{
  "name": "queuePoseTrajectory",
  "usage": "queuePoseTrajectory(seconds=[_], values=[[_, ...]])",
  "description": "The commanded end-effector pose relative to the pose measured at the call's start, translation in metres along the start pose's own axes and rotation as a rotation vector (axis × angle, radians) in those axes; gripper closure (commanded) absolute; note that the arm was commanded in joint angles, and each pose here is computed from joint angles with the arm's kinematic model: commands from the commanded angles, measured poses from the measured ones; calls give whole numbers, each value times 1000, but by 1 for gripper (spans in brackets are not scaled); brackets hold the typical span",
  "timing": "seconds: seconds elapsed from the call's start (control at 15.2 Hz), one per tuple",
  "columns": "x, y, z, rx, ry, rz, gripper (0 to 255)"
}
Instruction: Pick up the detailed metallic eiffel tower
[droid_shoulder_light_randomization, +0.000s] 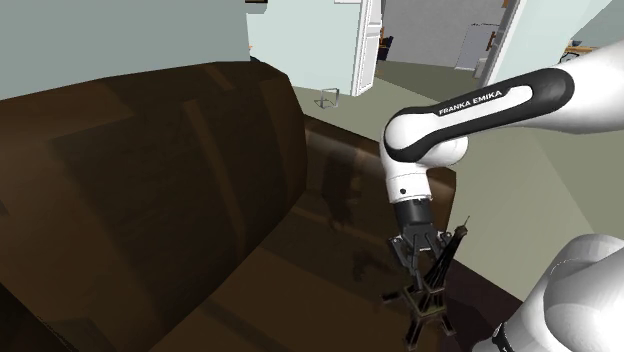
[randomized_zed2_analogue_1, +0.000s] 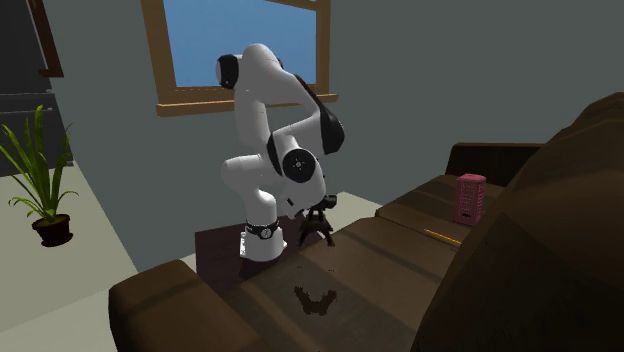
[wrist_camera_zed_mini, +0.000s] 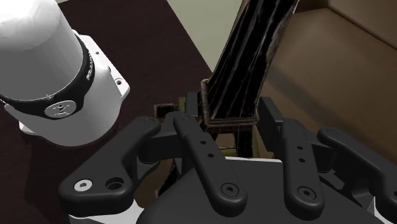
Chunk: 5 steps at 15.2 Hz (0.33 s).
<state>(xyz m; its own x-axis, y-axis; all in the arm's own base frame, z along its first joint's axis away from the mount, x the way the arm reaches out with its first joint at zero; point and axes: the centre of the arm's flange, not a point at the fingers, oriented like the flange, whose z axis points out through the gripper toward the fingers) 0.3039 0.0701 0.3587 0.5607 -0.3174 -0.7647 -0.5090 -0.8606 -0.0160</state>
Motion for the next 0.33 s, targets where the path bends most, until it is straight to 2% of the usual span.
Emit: queuePoseTrajectory(seconds=[0.0, 0.26], values=[[-8, -1, -8, 0, 0, 0, 255], [-17, -1, -15, 0, 0, 0, 255]])
